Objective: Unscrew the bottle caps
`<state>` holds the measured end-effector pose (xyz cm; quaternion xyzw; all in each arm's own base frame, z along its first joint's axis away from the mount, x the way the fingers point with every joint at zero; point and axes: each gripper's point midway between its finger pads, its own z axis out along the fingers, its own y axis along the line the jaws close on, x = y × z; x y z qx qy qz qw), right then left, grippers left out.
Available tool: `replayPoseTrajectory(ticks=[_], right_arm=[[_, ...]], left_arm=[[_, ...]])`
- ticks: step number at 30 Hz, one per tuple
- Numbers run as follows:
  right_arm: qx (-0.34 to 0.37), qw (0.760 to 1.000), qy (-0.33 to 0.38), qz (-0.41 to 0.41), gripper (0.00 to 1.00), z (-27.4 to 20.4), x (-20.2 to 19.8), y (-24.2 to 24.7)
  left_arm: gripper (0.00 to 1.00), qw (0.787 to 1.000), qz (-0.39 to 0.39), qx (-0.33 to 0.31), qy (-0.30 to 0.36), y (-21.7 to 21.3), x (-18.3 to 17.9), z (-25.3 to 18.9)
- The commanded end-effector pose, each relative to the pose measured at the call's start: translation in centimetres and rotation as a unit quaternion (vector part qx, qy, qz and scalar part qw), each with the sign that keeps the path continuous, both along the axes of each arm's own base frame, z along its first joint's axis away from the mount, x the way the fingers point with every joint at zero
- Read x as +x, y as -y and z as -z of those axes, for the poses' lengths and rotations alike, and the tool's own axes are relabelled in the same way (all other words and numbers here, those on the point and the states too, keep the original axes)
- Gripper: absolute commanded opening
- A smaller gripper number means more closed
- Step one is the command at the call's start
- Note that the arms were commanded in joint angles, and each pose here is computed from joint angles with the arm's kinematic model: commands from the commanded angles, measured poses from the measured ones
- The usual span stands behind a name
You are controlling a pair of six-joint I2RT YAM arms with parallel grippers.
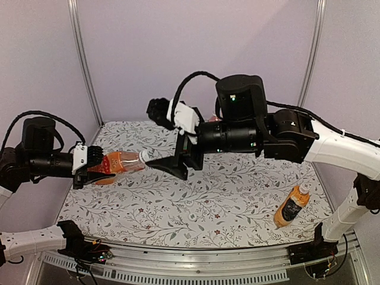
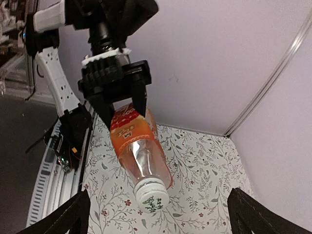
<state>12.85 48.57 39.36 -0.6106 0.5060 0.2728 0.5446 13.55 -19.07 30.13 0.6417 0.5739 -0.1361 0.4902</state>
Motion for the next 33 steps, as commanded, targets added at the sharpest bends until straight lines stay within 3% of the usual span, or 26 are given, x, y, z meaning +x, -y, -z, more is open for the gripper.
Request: replayPoseTrajectory(ticks=[1, 5, 8, 10, 13, 18, 24, 30, 33], right_arm=[[0.091, 0.933, -0.348, 0.008, 0.98, -3.5, 1.8, -0.3], [0.057, 0.86, -0.501, 0.081, 0.8, -0.1, 4.5, -1.7], [0.031, 0.824, -0.557, 0.096, 0.77, 2.1, 4.8, -2.4], [0.022, 0.815, -0.57, 0.1, 0.76, 2.9, 4.8, -2.7], [0.021, 0.813, -0.574, 0.099, 0.69, 3.0, 4.8, -2.9], [0.021, 0.815, -0.572, 0.096, 0.47, 3.0, 5.0, -3.3], [0.022, 0.813, -0.573, 0.1, 0.5, 3.3, 6.0, -3.6], [0.014, 0.81, -0.58, 0.091, 0.36, 3.7, 5.8, -4.1], [0.01, 0.809, -0.582, 0.083, 0.24, 3.7, 5.5, -4.2]], left_arm=[[0.15, 0.996, -0.074, -0.001, 0.056, -0.8, 3.4, -0.8], [0.15, 0.992, -0.102, 0.003, 0.078, -1.1, 4.7, -0.9], [0.15, 0.991, -0.103, 0.005, 0.086, -1.2, 4.8, -1.1], [0.15, 0.991, -0.101, 0.003, 0.085, -1.1, 4.8, -1.1], [0.15, 0.992, -0.098, 0.002, 0.083, -1.0, 4.7, -1.2], [0.15, 0.992, -0.096, 0.002, 0.082, -1.0, 4.6, -1.2], [0.15, 0.993, -0.09, 0.003, 0.077, -0.9, 4.4, -1.1], [0.15, 0.993, -0.088, 0.002, 0.079, -0.9, 4.3, -1.2], [0.15, 0.993, -0.088, 0.001, 0.079, -0.9, 4.3, -1.2]])
